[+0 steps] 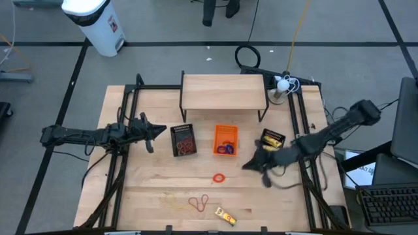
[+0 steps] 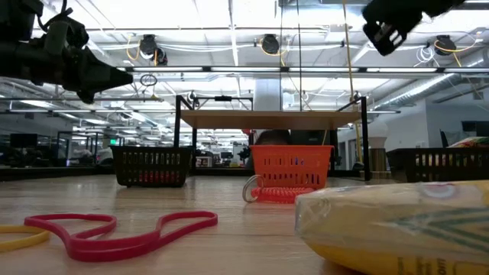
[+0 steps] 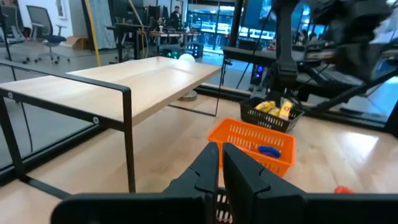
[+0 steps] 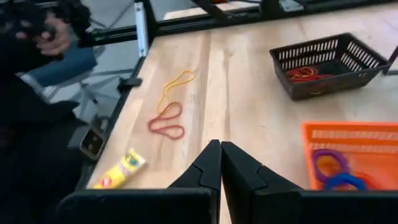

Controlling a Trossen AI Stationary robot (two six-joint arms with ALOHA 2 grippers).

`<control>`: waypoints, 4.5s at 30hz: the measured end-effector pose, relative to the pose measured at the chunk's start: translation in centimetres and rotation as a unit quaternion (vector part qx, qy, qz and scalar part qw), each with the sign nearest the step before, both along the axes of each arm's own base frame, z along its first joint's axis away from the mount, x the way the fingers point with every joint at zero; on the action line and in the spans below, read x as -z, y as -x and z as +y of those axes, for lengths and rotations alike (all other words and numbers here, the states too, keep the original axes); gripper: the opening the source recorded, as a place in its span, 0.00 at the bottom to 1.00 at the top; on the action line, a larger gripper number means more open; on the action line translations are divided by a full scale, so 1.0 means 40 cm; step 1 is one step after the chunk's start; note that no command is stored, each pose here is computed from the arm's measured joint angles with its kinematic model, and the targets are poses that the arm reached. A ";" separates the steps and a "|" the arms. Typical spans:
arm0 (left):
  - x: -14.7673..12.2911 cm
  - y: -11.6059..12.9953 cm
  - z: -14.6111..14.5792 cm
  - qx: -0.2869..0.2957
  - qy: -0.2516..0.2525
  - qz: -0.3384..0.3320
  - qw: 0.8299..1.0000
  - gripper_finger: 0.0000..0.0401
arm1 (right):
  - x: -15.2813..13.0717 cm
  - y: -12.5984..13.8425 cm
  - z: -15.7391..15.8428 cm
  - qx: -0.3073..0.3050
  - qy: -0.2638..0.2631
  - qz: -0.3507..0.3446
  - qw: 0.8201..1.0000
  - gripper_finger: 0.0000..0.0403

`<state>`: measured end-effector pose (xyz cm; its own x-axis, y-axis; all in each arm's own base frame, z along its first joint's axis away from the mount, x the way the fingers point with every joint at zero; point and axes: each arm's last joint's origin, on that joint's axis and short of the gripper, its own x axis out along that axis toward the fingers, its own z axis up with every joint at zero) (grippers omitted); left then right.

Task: Pick & Place Office Desk Supplies
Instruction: Put the yellow crayon box into the right black bin

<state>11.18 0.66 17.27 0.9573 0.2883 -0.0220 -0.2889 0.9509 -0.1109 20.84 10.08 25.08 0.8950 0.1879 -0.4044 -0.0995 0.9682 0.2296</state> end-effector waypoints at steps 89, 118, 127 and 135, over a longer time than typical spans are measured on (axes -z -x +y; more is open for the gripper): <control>0.020 0.001 0.000 0.000 -0.002 0.043 0.999 0.05 | 0.280 -0.266 0.340 0.086 0.110 0.409 0.902 0.30; 0.016 0.001 0.000 0.000 0.008 0.033 0.999 0.05 | -0.258 -0.025 0.003 -0.040 0.072 -0.174 0.981 0.19; 0.016 0.001 0.000 -0.002 0.016 0.029 0.999 0.05 | -0.174 0.215 -0.130 -0.006 0.053 -0.298 0.953 0.15; 0.015 0.001 0.000 -0.002 0.021 0.025 0.999 0.05 | -0.085 0.296 -0.168 0.000 0.053 -0.338 0.940 0.18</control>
<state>11.15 0.65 16.68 0.9537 0.2896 -0.0810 -0.2984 0.9448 -0.1353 9.01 3.34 28.47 0.9542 0.1783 0.2401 -0.1877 0.9821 0.0168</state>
